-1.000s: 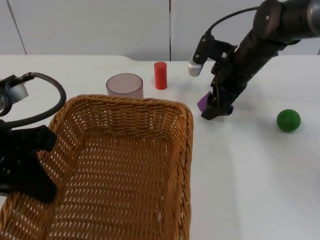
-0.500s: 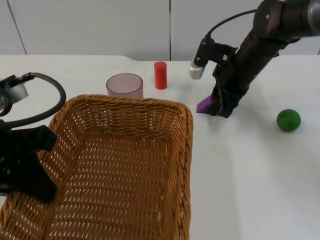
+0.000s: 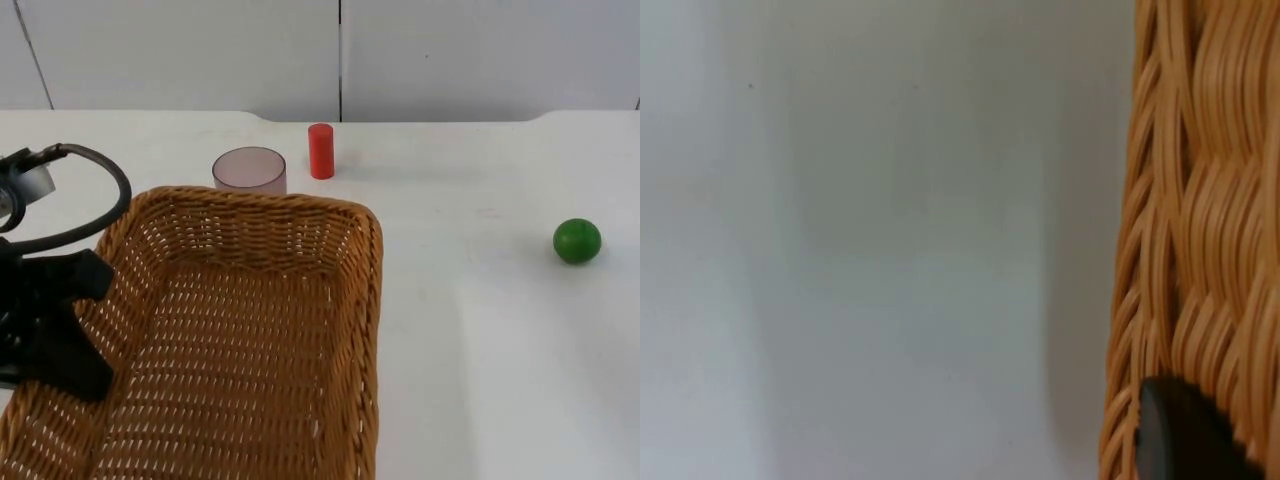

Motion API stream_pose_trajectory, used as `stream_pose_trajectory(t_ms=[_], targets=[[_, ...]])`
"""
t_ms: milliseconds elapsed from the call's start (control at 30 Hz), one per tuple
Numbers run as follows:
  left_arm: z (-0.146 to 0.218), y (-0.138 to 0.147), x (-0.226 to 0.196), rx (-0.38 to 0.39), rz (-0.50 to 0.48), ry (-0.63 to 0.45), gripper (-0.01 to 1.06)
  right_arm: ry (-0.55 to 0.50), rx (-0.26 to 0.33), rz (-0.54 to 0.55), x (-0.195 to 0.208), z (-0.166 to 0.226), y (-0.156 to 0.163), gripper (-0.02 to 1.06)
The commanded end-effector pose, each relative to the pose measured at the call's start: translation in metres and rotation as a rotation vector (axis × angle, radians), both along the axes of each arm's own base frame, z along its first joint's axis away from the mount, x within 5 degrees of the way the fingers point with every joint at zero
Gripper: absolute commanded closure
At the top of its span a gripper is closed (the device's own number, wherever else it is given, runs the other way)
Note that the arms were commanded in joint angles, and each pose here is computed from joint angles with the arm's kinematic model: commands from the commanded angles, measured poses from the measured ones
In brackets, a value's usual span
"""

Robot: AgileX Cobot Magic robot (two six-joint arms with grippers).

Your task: Pick up the basket with the left hand and place the triangular block into the basket with the right hand.

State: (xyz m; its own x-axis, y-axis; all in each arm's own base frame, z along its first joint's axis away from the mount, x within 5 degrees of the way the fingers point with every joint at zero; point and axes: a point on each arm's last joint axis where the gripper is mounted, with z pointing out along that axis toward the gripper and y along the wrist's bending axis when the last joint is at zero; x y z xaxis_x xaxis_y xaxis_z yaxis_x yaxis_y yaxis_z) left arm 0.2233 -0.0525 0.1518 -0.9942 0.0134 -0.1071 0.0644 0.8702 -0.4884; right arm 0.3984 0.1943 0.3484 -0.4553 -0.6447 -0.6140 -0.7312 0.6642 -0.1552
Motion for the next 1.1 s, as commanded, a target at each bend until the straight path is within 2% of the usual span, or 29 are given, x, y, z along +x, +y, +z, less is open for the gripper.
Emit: stream_pose_trajectory(t_ms=[0,100,300,400,567,667,833,933,1033,1067], targets=[[0.003,0.000,0.000,-0.014,0.011,-0.011,1.05,0.016,-0.003,-0.021,-0.023,0.012,0.015,1.05],[0.004,-0.001,0.001,-0.020,0.018,-0.011,1.05,0.028,-0.009,-0.015,-0.038,0.010,0.026,1.05],[0.004,-0.001,0.001,-0.023,0.021,-0.010,1.05,0.101,-0.028,0.036,-0.083,-0.030,0.053,1.05],[0.004,-0.001,0.001,-0.022,0.022,-0.012,1.05,0.129,-0.040,0.123,-0.118,-0.056,0.075,1.05],[0.004,-0.001,0.001,-0.022,0.022,-0.012,1.05,0.105,-0.028,0.211,-0.147,-0.086,0.098,1.05],[0.004,-0.001,0.001,-0.023,0.021,-0.010,1.05,0.081,-0.009,0.229,-0.153,-0.096,0.103,1.05],[0.004,-0.001,0.001,-0.027,0.024,-0.009,1.05,0.062,0.057,0.201,-0.155,-0.116,0.101,1.05],[0.004,-0.001,0.001,-0.027,0.024,-0.009,1.05,0.050,0.068,0.197,-0.154,-0.121,0.102,1.04],[0.004,-0.002,0.001,-0.030,0.025,-0.009,1.05,0.088,0.039,0.189,-0.151,-0.144,0.106,0.95],[0.004,-0.002,0.001,-0.030,0.025,-0.009,1.05,0.088,0.039,0.189,-0.151,-0.144,0.106,0.95]])
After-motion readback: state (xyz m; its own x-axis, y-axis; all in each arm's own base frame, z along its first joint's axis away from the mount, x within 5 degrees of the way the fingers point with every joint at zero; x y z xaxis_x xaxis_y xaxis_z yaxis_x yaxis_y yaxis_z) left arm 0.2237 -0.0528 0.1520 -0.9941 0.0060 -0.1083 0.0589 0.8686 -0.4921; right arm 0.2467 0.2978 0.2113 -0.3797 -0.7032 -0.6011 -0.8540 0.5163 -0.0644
